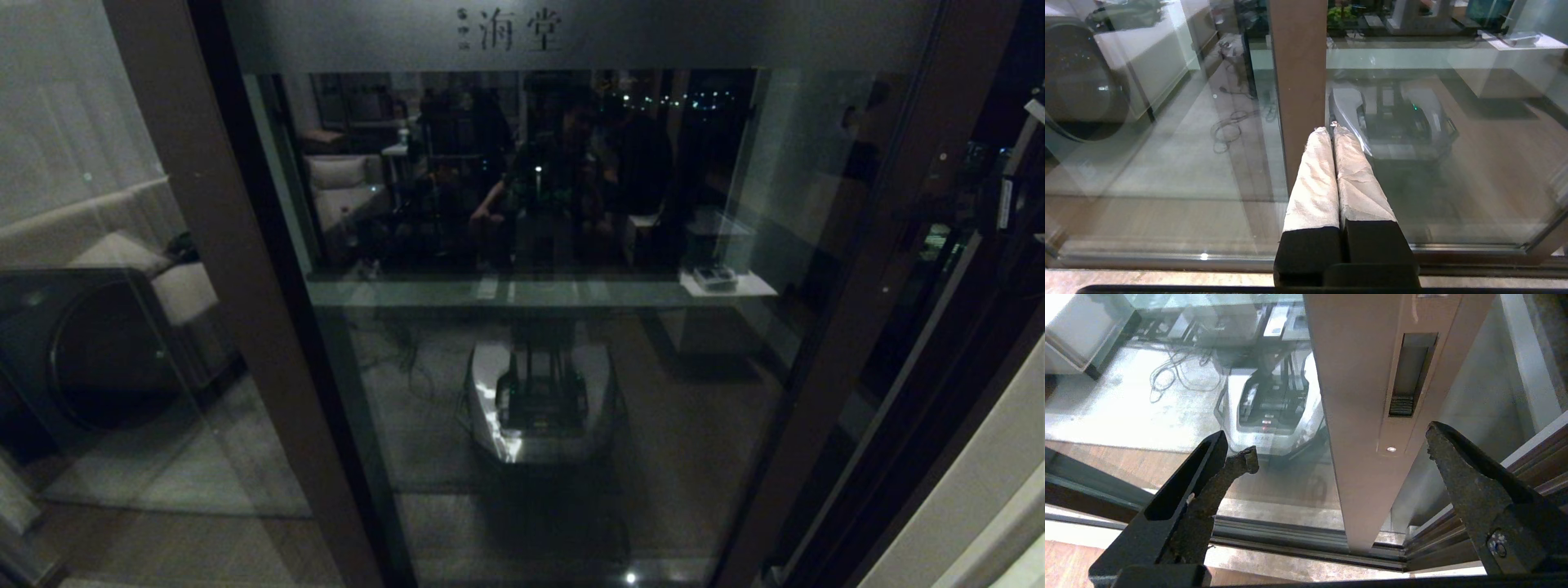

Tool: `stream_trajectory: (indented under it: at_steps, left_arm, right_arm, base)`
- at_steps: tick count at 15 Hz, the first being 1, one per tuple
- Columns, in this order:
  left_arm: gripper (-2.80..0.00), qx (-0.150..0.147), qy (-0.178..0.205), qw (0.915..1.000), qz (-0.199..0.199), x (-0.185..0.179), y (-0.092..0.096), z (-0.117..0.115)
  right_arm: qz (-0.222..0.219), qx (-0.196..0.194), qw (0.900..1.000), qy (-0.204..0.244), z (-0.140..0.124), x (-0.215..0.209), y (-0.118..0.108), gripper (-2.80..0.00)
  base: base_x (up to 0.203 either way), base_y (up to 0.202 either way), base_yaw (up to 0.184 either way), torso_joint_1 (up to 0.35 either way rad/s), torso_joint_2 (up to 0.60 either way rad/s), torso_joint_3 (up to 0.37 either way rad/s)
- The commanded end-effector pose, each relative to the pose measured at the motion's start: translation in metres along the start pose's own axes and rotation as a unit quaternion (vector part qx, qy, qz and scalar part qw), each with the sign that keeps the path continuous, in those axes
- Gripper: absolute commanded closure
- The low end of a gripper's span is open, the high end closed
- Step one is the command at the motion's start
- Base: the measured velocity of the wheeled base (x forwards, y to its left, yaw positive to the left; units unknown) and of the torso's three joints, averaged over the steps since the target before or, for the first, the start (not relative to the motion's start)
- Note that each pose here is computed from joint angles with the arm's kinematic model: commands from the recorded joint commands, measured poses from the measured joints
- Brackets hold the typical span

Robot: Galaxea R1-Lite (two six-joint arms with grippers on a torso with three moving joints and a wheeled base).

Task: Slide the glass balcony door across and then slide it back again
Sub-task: Open the slid door

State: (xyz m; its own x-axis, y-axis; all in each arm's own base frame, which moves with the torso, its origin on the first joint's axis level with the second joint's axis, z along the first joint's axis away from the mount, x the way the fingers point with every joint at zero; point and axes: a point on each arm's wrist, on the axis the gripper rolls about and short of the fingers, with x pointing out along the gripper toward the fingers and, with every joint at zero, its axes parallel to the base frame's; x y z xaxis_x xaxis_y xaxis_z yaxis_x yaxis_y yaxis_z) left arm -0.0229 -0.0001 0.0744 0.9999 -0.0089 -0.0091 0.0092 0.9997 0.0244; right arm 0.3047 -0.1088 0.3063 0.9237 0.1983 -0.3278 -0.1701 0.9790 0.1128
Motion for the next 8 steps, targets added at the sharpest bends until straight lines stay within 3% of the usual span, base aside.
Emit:
stream_trajectory:
  at_steps: [1, 6, 7, 8]
  left_arm:
    - [0.0, 0.0, 0.0, 1.0, 0.0, 0.0, 0.0, 0.0]
    - [0.0, 0.0, 0.0, 1.0, 0.0, 0.0, 0.0, 0.0]
    - [0.0, 0.0, 0.0, 1.0, 0.0, 0.0, 0.0, 0.0]
    - [0.0, 0.0, 0.0, 1.0, 0.0, 0.0, 0.0, 0.0]
  right_arm:
    - [-0.011, -0.003, 1.0, -0.01, 0.004, -0.009, -0.004, -2.8]
    - [-0.039, -0.007, 0.999, -0.032, 0.01, -0.037, -0.01, -2.8]
    - [-0.035, -0.009, 0.999, -0.038, 0.012, -0.044, -0.008, 0.0]
    - [-0.033, -0.01, 0.998, -0.045, 0.013, -0.053, -0.009, 0.0]
  base:
    - [0.0, 0.0, 0.0, 0.0, 0.0, 0.0]
    - [0.0, 0.0, 0.0, 0.0, 0.0, 0.0]
    - [0.0, 0.0, 0.0, 0.0, 0.0, 0.0]
    - [0.0, 0.0, 0.0, 0.0, 0.0, 0.0]
